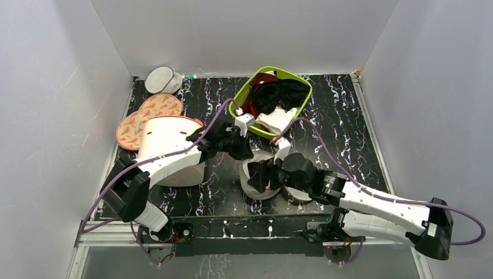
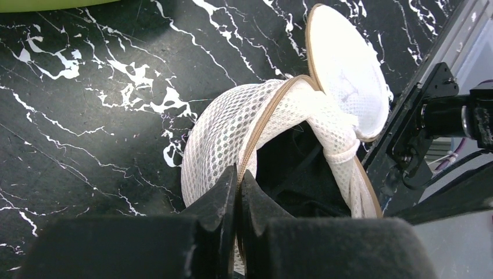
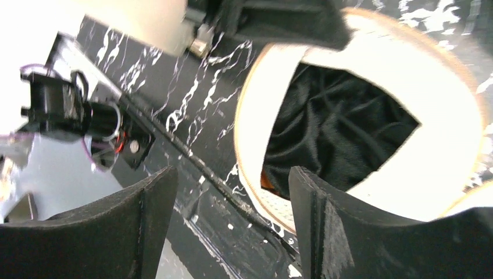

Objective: Unzip the laundry bag and remove the bra
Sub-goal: Adjust the laundry bag at the center of the board, then pick up the bra from the laundry bag.

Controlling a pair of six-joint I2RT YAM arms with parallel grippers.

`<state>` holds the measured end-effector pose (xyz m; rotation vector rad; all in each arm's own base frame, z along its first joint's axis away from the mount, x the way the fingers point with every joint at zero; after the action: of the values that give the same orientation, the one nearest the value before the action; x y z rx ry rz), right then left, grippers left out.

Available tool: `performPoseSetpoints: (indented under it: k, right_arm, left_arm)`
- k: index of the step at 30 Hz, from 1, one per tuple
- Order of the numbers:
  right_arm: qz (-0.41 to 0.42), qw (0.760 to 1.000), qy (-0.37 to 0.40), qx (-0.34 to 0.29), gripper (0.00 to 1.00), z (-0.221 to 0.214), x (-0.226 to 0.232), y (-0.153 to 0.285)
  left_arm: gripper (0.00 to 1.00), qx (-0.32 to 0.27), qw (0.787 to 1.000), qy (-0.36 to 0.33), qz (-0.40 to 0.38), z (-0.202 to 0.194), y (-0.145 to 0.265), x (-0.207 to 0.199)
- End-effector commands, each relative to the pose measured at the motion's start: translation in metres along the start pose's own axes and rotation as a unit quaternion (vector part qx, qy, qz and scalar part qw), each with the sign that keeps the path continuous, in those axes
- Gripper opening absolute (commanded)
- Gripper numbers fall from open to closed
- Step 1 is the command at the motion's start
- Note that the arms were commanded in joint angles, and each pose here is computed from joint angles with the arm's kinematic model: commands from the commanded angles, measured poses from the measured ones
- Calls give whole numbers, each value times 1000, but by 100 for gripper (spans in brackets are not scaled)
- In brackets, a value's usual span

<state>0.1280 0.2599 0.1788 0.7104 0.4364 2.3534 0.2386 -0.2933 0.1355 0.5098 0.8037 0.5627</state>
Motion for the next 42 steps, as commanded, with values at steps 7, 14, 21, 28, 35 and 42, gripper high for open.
performPoseSetpoints:
  k: [7,14,21,28,35,42]
  right_arm:
    - [-168,983,-64,-31,41,28,-42,12]
    - [-182,983,-29,-1,29,26,-44,-13]
    - [-251,967,32,16,29,33,-64,-19]
    - [-271,961,49,38,30,22,-73,-29]
    - [-293,953,55,60,33,2,-86,-38]
    - [-310,944,67,88,35,-12,-94,-47]
  left_arm:
    - [0,-56,997,-29,-53,16,20,-24]
    - [0,-46,996,-29,-70,14,17,-29]
    - [0,-43,996,-31,-73,13,17,-31]
    - [0,-41,996,-29,-75,13,17,-32]
    - [0,-41,996,-29,-76,14,17,-32]
    - [0,-42,996,-30,-77,14,18,-33]
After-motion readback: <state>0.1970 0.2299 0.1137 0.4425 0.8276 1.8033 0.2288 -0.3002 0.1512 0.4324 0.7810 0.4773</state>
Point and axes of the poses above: each gripper's point midway between its finger pads, its own y axis back along the fingers, its own x axis along the line the jaws close on, z = x × y, the point moved 3 cm from there along y, back along the fingers, and after that the axes turned 9 degrees about y, right-handed, at the moved point
